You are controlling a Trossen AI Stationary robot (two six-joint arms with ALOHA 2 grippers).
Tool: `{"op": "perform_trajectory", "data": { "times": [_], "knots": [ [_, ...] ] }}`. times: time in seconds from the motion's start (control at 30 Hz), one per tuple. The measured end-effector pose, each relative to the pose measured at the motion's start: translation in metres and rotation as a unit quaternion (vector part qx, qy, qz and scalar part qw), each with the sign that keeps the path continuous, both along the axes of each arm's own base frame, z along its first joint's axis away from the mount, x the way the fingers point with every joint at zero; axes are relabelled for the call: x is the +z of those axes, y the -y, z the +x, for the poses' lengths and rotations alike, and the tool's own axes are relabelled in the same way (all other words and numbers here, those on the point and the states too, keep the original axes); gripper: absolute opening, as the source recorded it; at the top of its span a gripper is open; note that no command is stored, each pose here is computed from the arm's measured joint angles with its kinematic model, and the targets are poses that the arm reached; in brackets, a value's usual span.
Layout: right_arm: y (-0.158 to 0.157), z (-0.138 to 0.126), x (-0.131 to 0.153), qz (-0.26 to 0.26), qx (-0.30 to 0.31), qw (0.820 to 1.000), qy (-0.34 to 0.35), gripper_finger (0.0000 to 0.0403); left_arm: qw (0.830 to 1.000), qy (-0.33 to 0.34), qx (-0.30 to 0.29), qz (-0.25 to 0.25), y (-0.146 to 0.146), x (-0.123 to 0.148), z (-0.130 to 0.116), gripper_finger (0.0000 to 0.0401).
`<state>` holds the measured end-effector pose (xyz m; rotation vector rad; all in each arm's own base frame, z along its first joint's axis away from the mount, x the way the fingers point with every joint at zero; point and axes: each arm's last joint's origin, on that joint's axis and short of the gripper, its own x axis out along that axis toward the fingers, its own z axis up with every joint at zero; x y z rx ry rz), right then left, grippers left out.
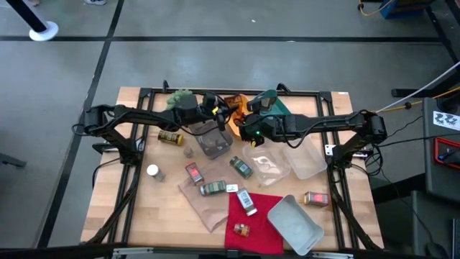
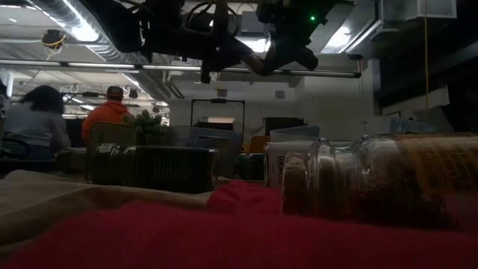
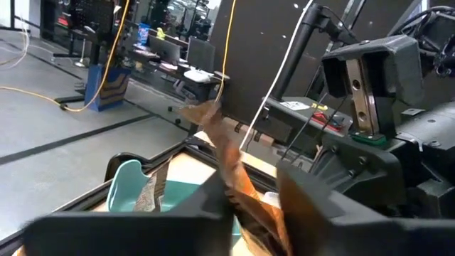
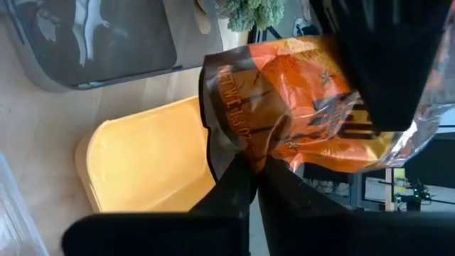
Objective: Sort spices by type
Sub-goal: Put the brown seasoning pack into the green bin
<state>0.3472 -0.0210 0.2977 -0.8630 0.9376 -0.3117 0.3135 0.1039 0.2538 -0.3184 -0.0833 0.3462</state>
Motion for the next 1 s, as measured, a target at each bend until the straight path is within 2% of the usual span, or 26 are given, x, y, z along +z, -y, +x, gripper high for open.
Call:
{"op": "perform_trajectory", "data": {
  "times": [0.07, 0.13, 0.33, 0.53, 0.7, 0.87, 1.0],
  "knots": [
    [0.0, 0.0, 0.0, 0.0, 0.0, 1.0, 0.0, 0.0013, 1.0, -0.002, 0.0, 0.006, 0.0, 0.0, 0.0, 0.0025],
    [0.0, 0.0, 0.0, 0.0, 0.0, 1.0, 0.0, 0.0018, 1.0, -0.003, 0.0, 0.007, 0.0, 0.0, 0.0, 0.0012],
    [0.0, 0.0, 0.0, 0.019, -0.018, 0.999, 0.02, 0.0065, 0.999, -0.017, 0.001, 0.033, 0.0, -0.001, 0.0, 0.0009],
    [0.0, 0.0, 0.0, 0.058, -0.057, 0.995, 0.056, 0.0132, 0.996, -0.044, 0.002, 0.081, 0.0, -0.002, 0.0, 0.0007],
    [0.001, -0.003, -0.001, 0.037, -0.084, 0.994, 0.051, 0.0179, 0.986, -0.1, -0.002, 0.13, 0.0, -0.009, 0.0, 0.0008],
    [0.003, -0.004, -0.001, 0.025, -0.094, 0.994, 0.047, 0.0192, 0.973, -0.156, -0.035, 0.168, 0.002, -0.018, -0.001, 0.0007],
    [0.003, -0.003, -0.002, 0.063, -0.062, 0.995, 0.042, 0.0189, 0.96, -0.174, -0.09, 0.201, 0.009, -0.022, 0.0, 0.0008]
  ]
}}
